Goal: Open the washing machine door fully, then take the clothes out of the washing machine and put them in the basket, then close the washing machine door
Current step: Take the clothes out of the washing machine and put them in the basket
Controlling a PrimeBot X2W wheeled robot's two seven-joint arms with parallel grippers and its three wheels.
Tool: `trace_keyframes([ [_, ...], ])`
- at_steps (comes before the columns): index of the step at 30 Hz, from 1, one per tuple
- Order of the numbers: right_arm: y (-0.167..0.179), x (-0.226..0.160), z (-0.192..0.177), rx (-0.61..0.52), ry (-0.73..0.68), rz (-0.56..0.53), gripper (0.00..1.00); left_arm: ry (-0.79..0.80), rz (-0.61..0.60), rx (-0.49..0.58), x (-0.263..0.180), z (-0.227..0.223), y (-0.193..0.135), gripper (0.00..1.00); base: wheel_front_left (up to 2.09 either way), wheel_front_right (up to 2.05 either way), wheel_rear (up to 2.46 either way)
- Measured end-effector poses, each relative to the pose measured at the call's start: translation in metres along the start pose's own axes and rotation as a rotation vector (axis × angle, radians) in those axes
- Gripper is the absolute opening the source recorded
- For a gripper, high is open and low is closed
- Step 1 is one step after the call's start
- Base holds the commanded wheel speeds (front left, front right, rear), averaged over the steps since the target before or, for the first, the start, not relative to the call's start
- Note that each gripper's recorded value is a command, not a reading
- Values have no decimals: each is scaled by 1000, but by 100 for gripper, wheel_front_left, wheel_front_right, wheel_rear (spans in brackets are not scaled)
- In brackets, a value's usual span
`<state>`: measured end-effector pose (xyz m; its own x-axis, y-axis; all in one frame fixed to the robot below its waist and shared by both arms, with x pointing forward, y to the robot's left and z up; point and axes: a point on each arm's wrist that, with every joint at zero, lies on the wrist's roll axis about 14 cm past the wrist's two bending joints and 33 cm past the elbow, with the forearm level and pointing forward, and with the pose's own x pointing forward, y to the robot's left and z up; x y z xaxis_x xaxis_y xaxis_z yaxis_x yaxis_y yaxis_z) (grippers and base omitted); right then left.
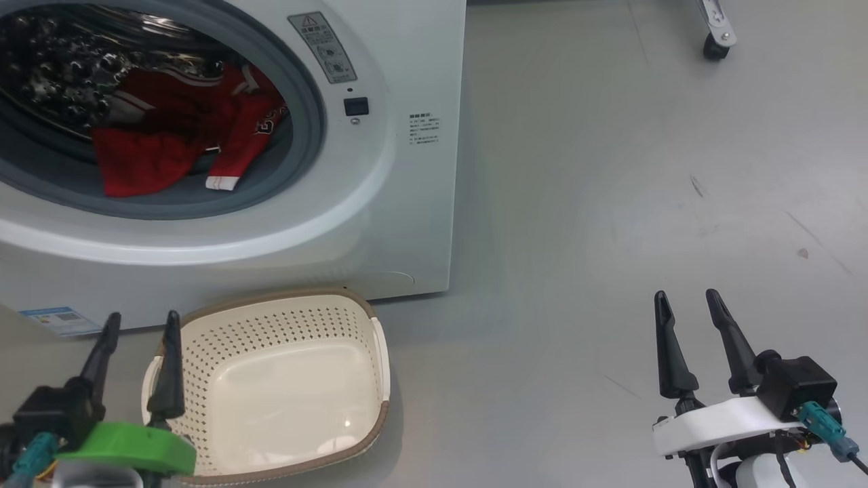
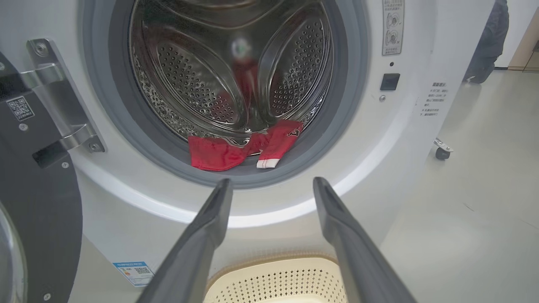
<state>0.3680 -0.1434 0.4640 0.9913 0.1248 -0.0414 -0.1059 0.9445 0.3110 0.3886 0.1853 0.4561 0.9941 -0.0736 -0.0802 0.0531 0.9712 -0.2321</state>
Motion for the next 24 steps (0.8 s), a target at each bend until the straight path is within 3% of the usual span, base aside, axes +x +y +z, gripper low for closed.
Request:
trace_keyframes([
  [11, -26, 13, -8, -7, 21, -72, 100, 5, -73, 69, 80, 9, -9, 100, 0, 0, 0],
  [24, -59, 19, -19, -28, 55, -170, 100, 197, -122, 77, 163, -36, -22, 100, 0, 0, 0],
])
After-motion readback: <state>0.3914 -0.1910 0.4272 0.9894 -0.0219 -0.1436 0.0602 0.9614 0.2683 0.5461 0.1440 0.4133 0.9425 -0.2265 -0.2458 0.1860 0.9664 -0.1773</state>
